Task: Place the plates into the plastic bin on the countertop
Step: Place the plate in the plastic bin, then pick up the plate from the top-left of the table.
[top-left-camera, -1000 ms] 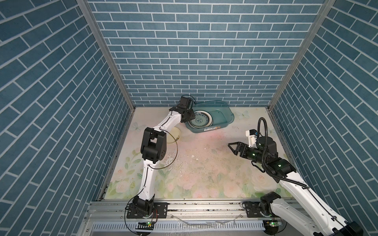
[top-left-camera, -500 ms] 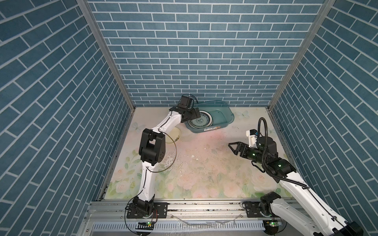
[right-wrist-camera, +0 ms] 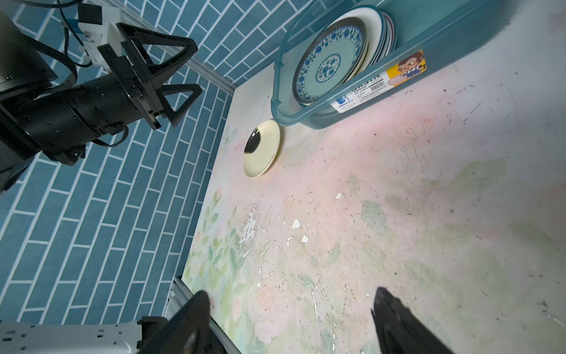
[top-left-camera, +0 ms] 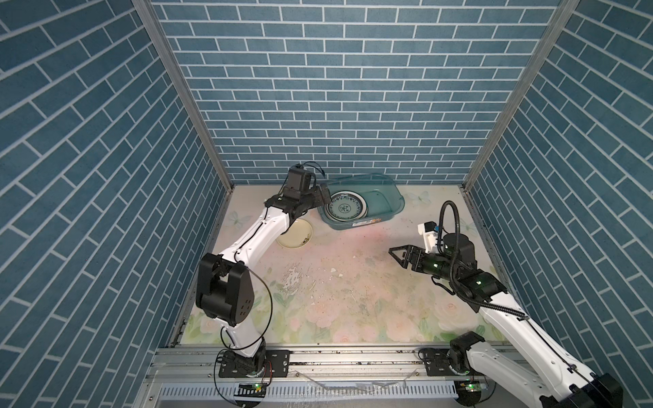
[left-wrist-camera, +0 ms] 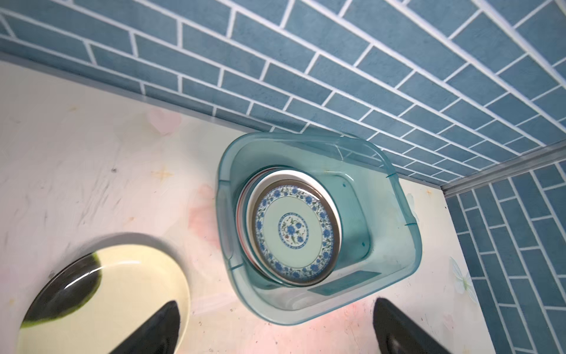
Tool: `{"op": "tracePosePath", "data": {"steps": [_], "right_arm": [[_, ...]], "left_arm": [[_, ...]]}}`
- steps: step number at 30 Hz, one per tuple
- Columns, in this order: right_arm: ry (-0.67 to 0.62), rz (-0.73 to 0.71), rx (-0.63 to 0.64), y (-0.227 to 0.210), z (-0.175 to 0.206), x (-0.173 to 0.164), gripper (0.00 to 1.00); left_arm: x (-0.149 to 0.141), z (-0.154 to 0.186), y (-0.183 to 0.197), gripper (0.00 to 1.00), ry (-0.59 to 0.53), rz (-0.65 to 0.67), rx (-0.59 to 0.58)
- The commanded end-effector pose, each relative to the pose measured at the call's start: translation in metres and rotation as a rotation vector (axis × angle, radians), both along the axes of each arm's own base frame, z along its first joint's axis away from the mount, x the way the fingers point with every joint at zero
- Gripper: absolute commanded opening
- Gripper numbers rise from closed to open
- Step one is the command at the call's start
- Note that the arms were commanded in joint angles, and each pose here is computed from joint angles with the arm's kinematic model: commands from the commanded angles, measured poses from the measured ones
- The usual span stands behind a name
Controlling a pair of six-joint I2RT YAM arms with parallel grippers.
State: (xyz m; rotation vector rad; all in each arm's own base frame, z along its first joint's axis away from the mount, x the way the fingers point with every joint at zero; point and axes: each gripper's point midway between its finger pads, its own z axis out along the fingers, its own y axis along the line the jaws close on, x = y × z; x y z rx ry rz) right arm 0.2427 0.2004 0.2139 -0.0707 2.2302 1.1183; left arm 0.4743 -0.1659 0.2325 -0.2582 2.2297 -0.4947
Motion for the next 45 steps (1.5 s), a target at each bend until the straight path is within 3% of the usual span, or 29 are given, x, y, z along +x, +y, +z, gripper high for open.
{"op": "tracePosePath", "data": {"steps": [1,12,23,30,45], "right_arm": [[-0.063,0.080,0.022,0.014,0.019,0.000,0.83],[-0.093,0.156,0.032,0.054,0.023,0.006,0.83],[-0.068,0.219,0.010,0.098,0.003,0.011,0.83],[-0.048,0.229,-0.021,0.113,-0.012,0.012,0.83],[-0.045,0.178,-0.073,0.104,-0.024,0.015,0.84]], "left_arm": [[-0.009,-0.013,0.020,1.00,0.025,0.043,-0.048],[-0.048,-0.041,0.077,1.00,0.081,0.144,-0.117],[-0.077,-0.085,0.117,1.00,0.157,0.226,-0.054],[-0.081,-0.121,0.131,1.00,0.226,0.261,-0.112],[-0.071,-0.178,0.131,0.97,0.319,0.276,-0.221]]}}
